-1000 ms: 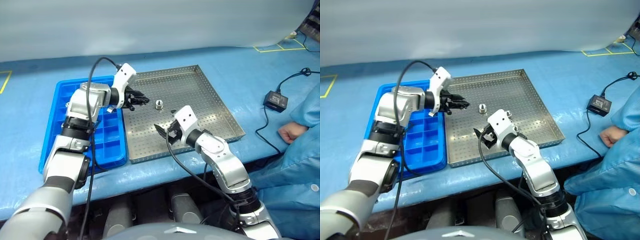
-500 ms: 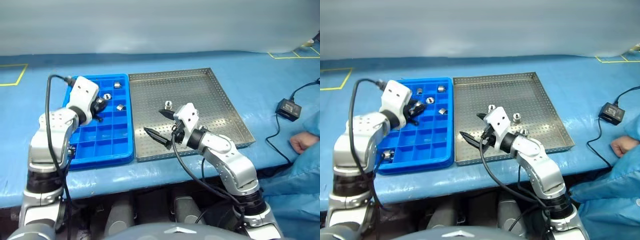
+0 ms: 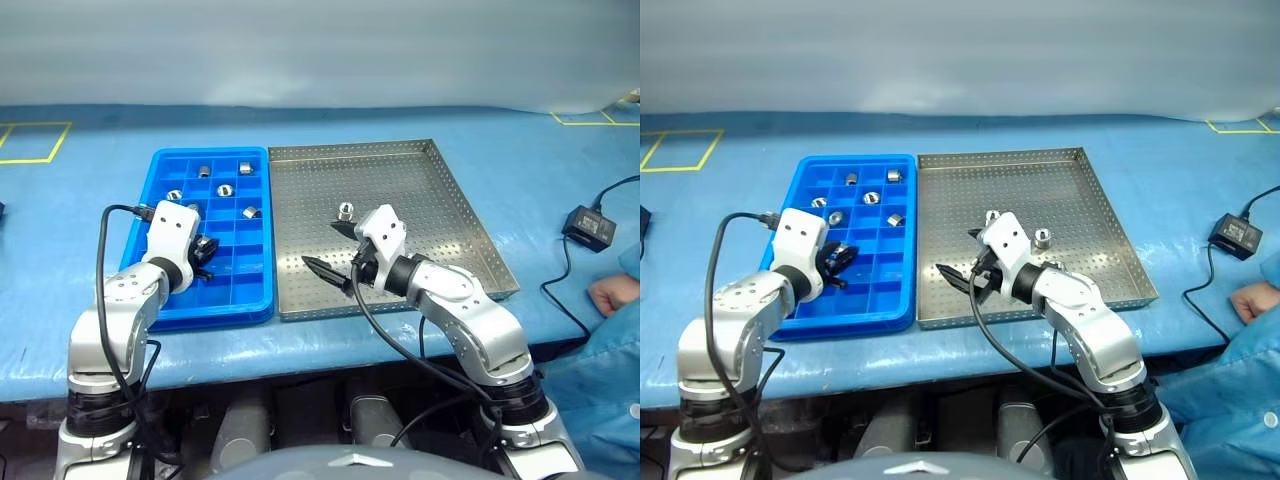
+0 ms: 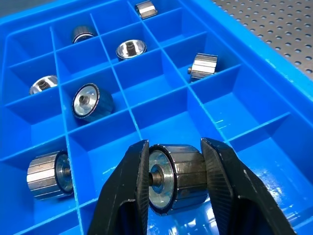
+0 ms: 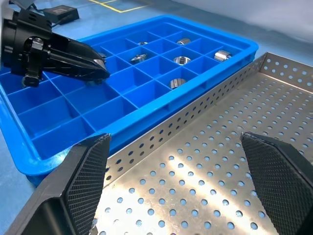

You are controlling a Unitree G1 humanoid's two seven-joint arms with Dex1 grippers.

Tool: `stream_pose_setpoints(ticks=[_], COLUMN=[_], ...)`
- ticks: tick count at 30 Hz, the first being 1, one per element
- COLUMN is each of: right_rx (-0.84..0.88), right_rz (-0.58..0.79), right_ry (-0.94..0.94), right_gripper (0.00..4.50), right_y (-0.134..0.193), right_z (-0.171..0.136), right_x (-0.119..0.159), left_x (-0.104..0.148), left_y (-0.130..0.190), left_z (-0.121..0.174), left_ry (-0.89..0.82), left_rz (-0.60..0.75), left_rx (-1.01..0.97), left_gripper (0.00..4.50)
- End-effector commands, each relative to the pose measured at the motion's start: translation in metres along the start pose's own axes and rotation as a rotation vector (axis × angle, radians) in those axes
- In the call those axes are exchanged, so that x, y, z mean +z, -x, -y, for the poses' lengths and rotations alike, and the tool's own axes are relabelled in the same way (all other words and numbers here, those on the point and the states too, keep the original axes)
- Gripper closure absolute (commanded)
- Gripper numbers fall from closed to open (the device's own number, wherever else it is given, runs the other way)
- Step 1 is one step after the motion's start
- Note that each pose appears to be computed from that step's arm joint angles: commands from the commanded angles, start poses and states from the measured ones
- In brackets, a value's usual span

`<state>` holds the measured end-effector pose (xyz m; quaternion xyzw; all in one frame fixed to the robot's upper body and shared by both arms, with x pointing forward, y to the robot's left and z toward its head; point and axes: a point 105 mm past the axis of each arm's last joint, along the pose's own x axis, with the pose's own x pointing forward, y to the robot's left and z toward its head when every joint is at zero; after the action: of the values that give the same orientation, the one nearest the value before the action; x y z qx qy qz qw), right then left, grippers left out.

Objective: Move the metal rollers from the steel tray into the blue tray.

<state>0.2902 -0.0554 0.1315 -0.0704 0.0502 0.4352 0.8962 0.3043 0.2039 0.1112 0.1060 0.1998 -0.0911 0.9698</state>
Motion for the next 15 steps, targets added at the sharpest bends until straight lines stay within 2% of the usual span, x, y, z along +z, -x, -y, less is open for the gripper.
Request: stream_pose_setpoints(ticks=[1, 2, 11, 12, 15], right_rx=[-0.023, -0.028, -0.064, -0.065, -0.066], right_rz=[0.030, 0.027, 0.007, 0.007, 0.005], right_ry=[0.031, 0.031, 0.030, 0.030, 0.031], right_gripper=[0.00, 0.00, 0.00, 0.00, 0.00], right_y=[0.003, 0.003, 0.002, 0.002, 0.000], right_z=[0.003, 0.004, 0.008, 0.008, 0.008], right_x=[0.011, 0.011, 0.007, 0.007, 0.007], left_x=[-0.004, -0.006, -0.005, -0.005, -0.007], left_y=[0.007, 0.007, 0.014, 0.015, 0.014], left_z=[-0.012, -0.013, -0.028, -0.027, -0.025], left_ry=[-0.001, -0.007, 0.011, 0.011, 0.013], left_rz=[-0.009, -0.017, -0.007, -0.008, -0.010], left_rx=[0.059, 0.061, 0.142, 0.142, 0.137], left_gripper=[3.11, 3.11, 0.21, 0.02, 0.02])
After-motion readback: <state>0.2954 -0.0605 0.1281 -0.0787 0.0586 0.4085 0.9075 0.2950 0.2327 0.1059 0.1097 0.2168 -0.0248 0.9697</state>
